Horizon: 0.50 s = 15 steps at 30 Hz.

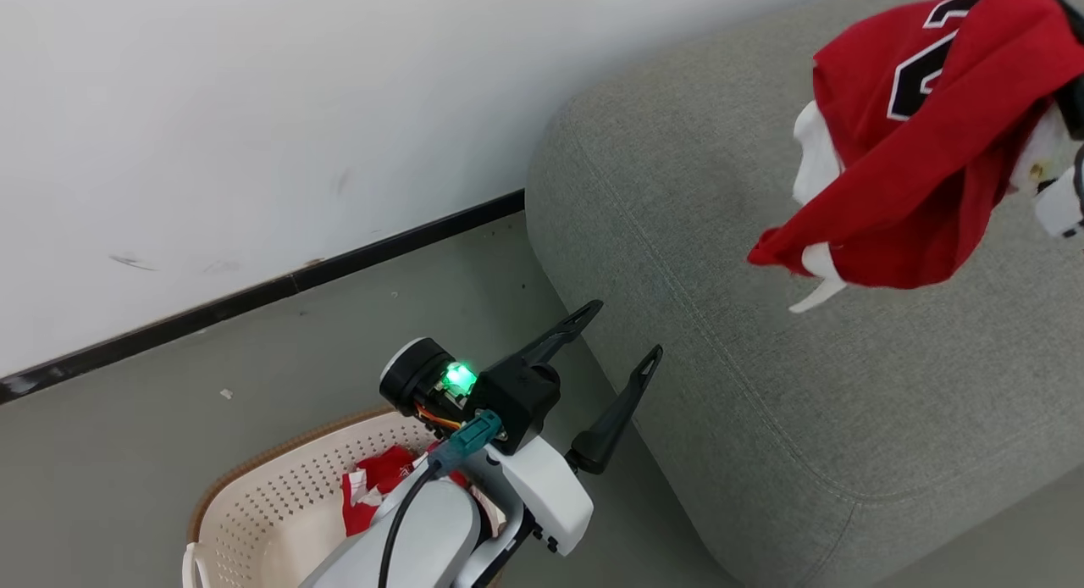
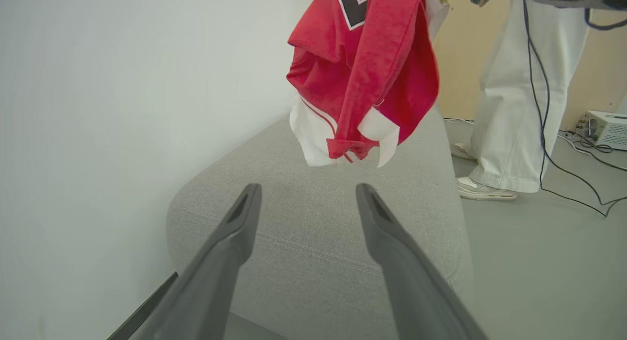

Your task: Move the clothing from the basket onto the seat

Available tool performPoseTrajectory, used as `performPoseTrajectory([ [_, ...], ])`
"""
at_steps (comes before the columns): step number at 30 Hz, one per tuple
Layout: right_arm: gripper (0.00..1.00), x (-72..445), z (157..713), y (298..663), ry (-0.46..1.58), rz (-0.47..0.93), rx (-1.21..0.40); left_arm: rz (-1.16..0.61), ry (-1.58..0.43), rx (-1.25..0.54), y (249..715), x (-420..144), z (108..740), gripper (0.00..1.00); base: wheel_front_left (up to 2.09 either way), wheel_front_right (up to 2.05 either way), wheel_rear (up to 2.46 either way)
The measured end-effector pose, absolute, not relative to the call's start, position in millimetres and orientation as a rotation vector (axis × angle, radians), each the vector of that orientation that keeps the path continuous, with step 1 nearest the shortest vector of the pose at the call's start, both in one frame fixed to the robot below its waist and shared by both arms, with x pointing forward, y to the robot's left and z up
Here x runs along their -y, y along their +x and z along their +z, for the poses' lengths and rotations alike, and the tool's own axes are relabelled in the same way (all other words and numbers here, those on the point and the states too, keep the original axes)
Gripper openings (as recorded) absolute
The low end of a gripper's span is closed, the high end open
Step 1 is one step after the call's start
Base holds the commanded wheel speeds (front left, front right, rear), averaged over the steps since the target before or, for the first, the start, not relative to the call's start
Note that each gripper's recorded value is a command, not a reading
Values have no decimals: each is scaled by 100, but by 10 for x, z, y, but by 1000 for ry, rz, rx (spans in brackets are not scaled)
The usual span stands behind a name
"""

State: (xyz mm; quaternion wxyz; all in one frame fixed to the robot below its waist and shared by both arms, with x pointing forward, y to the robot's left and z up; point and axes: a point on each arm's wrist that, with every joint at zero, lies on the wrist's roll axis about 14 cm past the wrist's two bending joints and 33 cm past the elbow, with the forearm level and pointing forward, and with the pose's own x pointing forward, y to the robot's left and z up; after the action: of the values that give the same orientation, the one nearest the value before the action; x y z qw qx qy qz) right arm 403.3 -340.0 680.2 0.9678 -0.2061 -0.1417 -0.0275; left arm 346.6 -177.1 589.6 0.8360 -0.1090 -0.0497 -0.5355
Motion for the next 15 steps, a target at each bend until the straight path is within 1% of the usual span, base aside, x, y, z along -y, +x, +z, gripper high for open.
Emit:
performPoseTrajectory([
  [7,0,3719,7002,4217,-429,-140,287,-1100,-234,125,3652,1734,5904,100,0,0,0],
  [15,0,4136,6645,4324,-416,-235,154,-1070,-231,142,3820,1667,5885,100,0,0,0],
])
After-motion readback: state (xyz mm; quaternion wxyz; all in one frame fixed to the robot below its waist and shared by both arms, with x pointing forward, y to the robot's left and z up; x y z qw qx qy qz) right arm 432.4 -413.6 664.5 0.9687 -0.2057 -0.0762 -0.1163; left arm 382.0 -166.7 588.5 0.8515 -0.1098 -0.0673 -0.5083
